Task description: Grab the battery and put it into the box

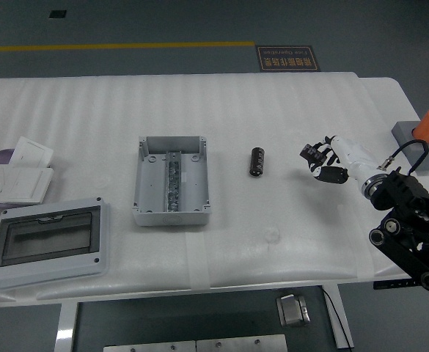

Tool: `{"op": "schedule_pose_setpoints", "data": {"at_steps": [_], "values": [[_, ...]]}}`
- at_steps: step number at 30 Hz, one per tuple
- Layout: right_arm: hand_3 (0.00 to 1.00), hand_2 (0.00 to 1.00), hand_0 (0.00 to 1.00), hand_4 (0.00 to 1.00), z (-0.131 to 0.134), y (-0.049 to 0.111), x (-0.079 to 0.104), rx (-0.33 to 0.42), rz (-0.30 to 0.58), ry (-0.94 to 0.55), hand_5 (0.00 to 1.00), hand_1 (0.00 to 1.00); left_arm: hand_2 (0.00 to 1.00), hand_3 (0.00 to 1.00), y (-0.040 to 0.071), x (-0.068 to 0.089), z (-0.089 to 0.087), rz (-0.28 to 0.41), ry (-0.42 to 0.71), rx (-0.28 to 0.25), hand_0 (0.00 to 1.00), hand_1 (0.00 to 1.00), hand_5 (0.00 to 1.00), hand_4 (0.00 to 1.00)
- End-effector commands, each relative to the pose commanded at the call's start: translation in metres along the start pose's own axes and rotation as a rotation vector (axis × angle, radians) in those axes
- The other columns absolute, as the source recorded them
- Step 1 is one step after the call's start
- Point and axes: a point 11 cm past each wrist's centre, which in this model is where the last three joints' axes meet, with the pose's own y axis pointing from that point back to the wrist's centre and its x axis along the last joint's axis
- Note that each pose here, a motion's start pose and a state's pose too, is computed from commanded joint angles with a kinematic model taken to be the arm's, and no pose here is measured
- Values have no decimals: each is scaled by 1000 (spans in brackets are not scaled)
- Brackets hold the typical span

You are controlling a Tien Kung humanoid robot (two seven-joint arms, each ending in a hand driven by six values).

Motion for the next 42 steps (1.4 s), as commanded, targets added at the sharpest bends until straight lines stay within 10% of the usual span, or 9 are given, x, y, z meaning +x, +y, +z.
{"op": "schedule_pose_setpoints", "data": {"at_steps": [15,23,24,42], "values": [[674,534,571,451,-136,5,-55,338,-58,-36,295,510,535,584,0,7,-8,11,-1,21,628,644,418,599],[731,674,703,514,-153,3,-82,363,-108,13,352,635,534,583,0,7,-8,11,-3,21,628,644,421,600],[985,917,951,617,-154,3,-85,363,-118,18,401,908,534,584,0,7,-8,12,-3,20,628,643,423,600],[998,946,998,688,-133,-18,-57,300,-103,45,428,969,529,583,1,8,-6,9,-2,20,628,643,420,594]]}}
